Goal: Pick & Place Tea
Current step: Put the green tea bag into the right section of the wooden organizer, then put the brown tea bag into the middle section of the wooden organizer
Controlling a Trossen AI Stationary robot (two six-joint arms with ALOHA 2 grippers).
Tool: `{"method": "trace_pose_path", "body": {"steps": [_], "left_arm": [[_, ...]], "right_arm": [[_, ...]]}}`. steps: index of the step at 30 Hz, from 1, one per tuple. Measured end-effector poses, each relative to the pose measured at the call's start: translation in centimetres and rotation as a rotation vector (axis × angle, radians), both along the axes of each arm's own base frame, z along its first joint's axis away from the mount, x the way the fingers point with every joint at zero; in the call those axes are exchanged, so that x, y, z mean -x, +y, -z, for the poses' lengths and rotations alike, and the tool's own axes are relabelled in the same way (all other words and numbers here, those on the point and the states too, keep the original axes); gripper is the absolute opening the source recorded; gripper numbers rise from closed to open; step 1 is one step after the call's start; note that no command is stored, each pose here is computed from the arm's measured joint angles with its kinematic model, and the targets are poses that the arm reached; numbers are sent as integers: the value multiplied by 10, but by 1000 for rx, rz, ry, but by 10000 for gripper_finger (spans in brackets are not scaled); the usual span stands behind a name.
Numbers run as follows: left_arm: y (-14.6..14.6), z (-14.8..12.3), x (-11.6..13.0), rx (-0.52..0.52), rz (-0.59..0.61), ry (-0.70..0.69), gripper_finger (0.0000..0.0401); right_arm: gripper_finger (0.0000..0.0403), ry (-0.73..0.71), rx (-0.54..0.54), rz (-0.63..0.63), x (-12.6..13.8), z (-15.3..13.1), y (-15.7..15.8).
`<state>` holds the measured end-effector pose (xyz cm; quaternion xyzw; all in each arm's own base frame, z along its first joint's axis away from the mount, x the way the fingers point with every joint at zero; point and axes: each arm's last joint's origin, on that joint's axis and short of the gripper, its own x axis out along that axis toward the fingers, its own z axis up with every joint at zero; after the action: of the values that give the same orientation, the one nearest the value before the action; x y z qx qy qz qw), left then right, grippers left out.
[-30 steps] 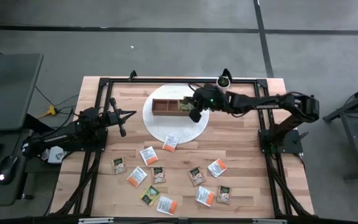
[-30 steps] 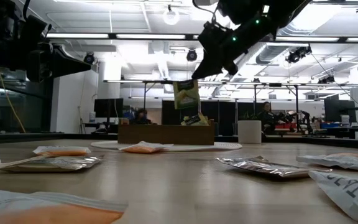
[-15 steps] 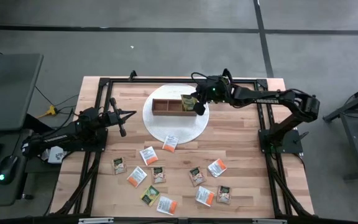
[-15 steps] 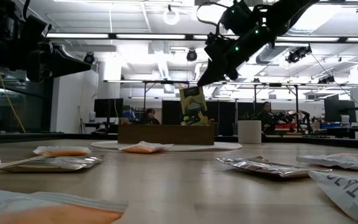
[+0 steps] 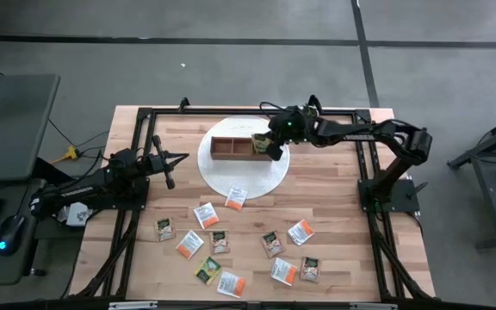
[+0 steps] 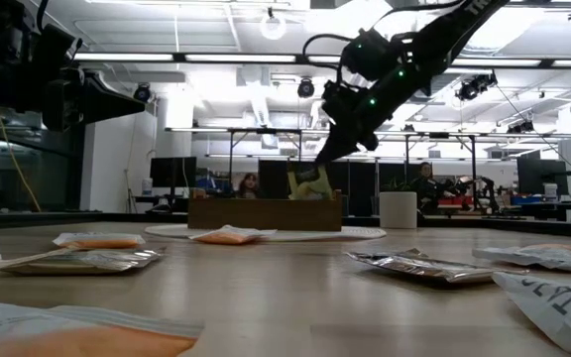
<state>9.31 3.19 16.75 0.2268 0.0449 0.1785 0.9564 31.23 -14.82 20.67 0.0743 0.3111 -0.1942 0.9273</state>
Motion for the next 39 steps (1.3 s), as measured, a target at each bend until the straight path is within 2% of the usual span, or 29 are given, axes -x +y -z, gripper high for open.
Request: {"method": "trace_pose_path", "body": {"steps": [24,28,34,39], "left_arm": [[0,0,0,0,0,1,1],[0,0,0,0,0,0,1],[0,0,0,0,0,1,1],[0,0,0,0,0,1,1]], "right_arm": [[6,28,-84,45,3,5,2],[38,32,-90,48,3,6,2],[107,34,-82,51,3,6,1],[148,37,-42,99,2,4,2]]}}
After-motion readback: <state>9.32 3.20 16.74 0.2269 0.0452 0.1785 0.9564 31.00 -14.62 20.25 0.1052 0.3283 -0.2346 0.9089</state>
